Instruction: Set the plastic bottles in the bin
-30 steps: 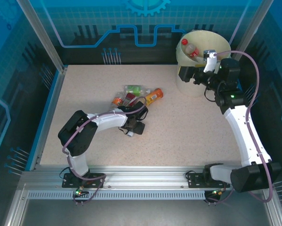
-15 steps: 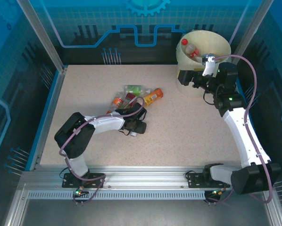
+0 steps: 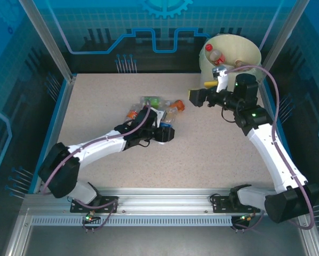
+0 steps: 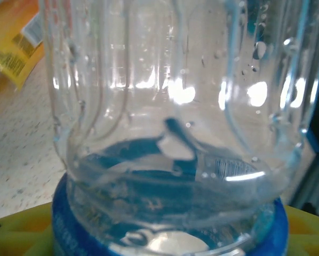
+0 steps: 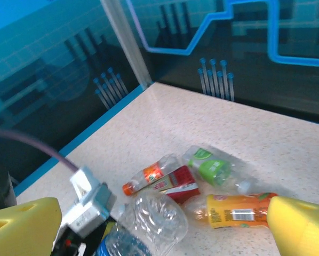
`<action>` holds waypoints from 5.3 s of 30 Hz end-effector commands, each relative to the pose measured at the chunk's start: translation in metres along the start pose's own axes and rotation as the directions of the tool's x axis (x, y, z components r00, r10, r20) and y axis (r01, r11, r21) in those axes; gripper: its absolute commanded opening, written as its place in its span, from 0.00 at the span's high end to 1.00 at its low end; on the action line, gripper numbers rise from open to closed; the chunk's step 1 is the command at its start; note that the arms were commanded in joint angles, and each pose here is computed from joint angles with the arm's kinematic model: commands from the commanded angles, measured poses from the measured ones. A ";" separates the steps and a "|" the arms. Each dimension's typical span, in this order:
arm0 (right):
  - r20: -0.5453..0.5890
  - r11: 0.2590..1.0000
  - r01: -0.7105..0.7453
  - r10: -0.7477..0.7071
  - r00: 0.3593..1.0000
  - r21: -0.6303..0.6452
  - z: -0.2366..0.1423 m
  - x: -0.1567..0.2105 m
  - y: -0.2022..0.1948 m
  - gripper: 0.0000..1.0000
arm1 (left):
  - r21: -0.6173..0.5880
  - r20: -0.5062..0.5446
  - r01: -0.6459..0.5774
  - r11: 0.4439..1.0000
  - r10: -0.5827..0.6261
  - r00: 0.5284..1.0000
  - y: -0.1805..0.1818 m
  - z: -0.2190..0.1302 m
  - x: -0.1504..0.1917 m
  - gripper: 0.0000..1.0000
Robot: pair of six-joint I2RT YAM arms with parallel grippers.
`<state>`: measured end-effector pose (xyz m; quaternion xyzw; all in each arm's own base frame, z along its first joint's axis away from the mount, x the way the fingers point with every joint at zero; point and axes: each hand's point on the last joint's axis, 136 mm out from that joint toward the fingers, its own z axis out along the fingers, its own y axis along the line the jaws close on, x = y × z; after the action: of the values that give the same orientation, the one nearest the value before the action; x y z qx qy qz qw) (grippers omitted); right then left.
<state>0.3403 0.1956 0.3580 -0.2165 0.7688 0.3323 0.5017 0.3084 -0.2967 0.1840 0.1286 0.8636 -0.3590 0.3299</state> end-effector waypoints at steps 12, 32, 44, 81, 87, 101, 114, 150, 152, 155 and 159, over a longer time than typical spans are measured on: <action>-0.161 0.925 0.047 -0.115 0.980 -0.376 0.036 0.012 0.090 0.00 | 0.425 0.316 -0.219 0.879 0.083 0.945 -0.079 -0.090 -0.063 0.60; -0.220 0.844 -0.087 -0.038 0.975 -0.530 0.041 0.001 0.123 0.20 | 0.518 0.333 -0.261 0.815 0.089 0.939 -0.099 -0.097 -0.068 0.58; -0.229 0.883 -0.128 0.024 0.973 -0.452 0.055 -0.007 0.109 0.50 | 0.489 0.336 -0.236 0.840 0.068 0.939 -0.089 -0.089 -0.073 0.54; 0.117 0.794 -0.043 -0.035 0.993 0.607 -0.034 -0.123 -0.134 0.60 | 0.030 0.446 0.135 0.990 -0.134 0.885 0.034 -0.098 -0.072 0.01; 0.301 0.761 -0.195 0.001 0.954 0.619 -0.058 -0.165 -0.182 0.61 | 0.026 0.440 0.148 0.989 -0.145 0.886 0.039 -0.099 -0.066 0.01; 0.254 0.262 -0.195 -0.214 0.943 0.945 -0.078 -0.139 -0.314 0.59 | 0.015 0.435 0.199 0.980 -0.186 0.881 0.049 -0.096 -0.056 0.01; 0.040 0.078 -0.036 -0.046 0.998 0.996 -0.068 -0.095 -0.368 0.36 | -0.011 0.434 0.252 0.968 -0.222 0.873 0.064 -0.092 -0.047 0.01; -0.005 0.519 -0.091 0.180 0.984 0.850 -0.029 -0.086 -0.300 0.00 | -0.048 0.400 0.318 0.947 -0.273 0.875 0.086 -0.080 -0.032 0.01; 0.010 0.533 -0.106 0.180 0.984 0.839 -0.027 -0.089 -0.298 0.00 | -0.049 0.399 0.318 0.947 -0.273 0.875 0.086 -0.080 -0.031 0.01; 0.039 0.576 -0.132 0.172 0.984 0.807 -0.023 -0.098 -0.291 0.00 | -0.052 0.397 0.318 0.947 -0.273 0.876 0.087 -0.079 -0.031 0.01; 0.089 0.619 -0.173 0.165 0.982 0.766 -0.022 -0.112 -0.281 0.00 | -0.056 0.396 0.319 0.946 -0.272 0.877 0.088 -0.079 -0.030 0.01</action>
<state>0.5688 -0.0203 0.3318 0.0915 0.8802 -0.0265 0.4649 0.3321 -0.1844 0.2088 -0.0804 0.8056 -0.3775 0.4494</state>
